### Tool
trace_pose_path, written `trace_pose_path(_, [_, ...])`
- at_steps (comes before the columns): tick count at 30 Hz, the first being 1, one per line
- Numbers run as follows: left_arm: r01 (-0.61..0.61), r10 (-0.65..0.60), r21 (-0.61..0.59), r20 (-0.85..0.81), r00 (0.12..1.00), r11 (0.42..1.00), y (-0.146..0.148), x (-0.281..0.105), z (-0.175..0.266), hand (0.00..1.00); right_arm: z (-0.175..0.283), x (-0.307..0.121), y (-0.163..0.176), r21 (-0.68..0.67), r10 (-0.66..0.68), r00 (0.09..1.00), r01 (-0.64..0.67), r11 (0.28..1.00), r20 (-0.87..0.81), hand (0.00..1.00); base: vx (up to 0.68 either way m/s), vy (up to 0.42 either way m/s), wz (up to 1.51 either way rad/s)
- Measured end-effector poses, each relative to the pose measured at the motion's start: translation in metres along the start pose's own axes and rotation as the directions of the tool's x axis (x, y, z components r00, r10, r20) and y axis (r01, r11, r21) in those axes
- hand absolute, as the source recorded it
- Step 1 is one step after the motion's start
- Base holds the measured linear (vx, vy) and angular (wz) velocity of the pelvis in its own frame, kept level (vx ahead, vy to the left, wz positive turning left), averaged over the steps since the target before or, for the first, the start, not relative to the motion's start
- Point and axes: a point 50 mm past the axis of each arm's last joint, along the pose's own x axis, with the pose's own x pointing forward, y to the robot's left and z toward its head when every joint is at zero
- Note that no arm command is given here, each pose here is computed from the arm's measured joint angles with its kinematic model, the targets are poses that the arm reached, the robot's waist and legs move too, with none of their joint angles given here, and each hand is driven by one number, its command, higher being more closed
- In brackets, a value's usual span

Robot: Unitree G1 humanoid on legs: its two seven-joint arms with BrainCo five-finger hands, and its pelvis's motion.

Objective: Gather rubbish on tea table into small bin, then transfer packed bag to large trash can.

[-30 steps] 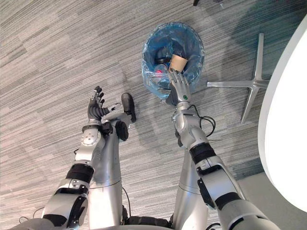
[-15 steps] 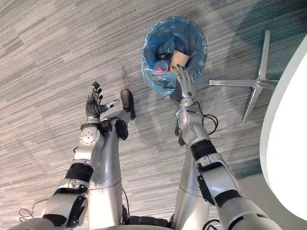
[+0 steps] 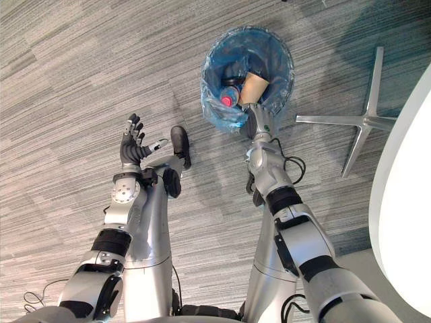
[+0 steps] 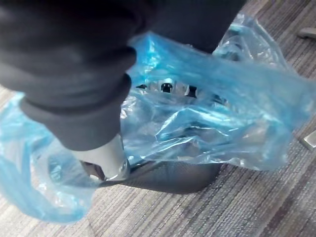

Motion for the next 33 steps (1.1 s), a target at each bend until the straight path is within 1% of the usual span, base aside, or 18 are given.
trace_pose_path(6, [0.0,0.001,0.002,-0.008,1.0,1.0,0.0,0.0,-0.001,0.0,0.002,-0.003,0.001,0.035,-0.002,1.0,0.002,0.999,0.01,1.0,0.0,0.0,0.0])
trace_pose_path(12, [-0.004,0.004,0.007,-0.074,0.997,1.0,-0.001,-0.002,-0.012,0.0,0.003,-0.014,0.003,0.07,-0.015,0.999,0.013,0.997,0.034,1.0,0.0,0.0,0.0])
trace_pose_path(17, [-0.006,0.006,-0.001,-0.137,0.991,1.0,-0.003,-0.012,-0.026,0.0,0.005,-0.028,0.01,0.124,-0.014,0.999,0.009,0.992,0.043,1.0,0.0,0.0,0.0])
trace_pose_path(20, [-0.009,0.011,0.008,-0.187,0.982,1.0,-0.001,-0.021,-0.038,0.0,0.01,-0.042,0.014,0.198,-0.027,0.998,0.016,0.98,0.054,1.0,0.03,-0.008,-0.08])
trace_pose_path(22, [0.005,0.004,0.036,-0.234,0.972,0.999,0.0,-0.031,-0.049,0.0,0.014,-0.055,0.016,0.242,-0.037,0.997,0.019,0.97,0.07,1.0,0.05,-0.018,-0.06])
trace_pose_path(25, [0.017,-0.004,0.042,-0.288,0.958,0.999,0.001,-0.046,-0.064,0.0,0.01,-0.078,0.027,0.28,-0.006,0.998,-0.011,0.96,0.06,1.0,0.06,-0.028,0.0])
trace_pose_path(27, [0.011,0.009,0.059,-0.325,0.946,0.998,0.006,-0.057,-0.074,0.0,0.016,-0.093,0.032,0.333,0.006,0.998,-0.029,0.942,0.07,1.0,0.07,-0.029,-0.08])
trace_pose_path(31, [0.087,-0.039,0.098,-0.409,0.912,0.991,0.0,-0.079,-0.092,0.0,0.02,-0.123,0.034,0.407,0.019,0.996,-0.054,0.912,0.089,1.0,0.1,-0.026,-0.03])
trace_pose_path(33, [0.094,-0.042,0.092,-0.449,0.892,0.991,0.002,-0.093,-0.101,0.0,0.021,-0.137,0.036,0.433,0.041,0.994,-0.081,0.898,0.101,1.0,0.12,-0.007,-0.03])
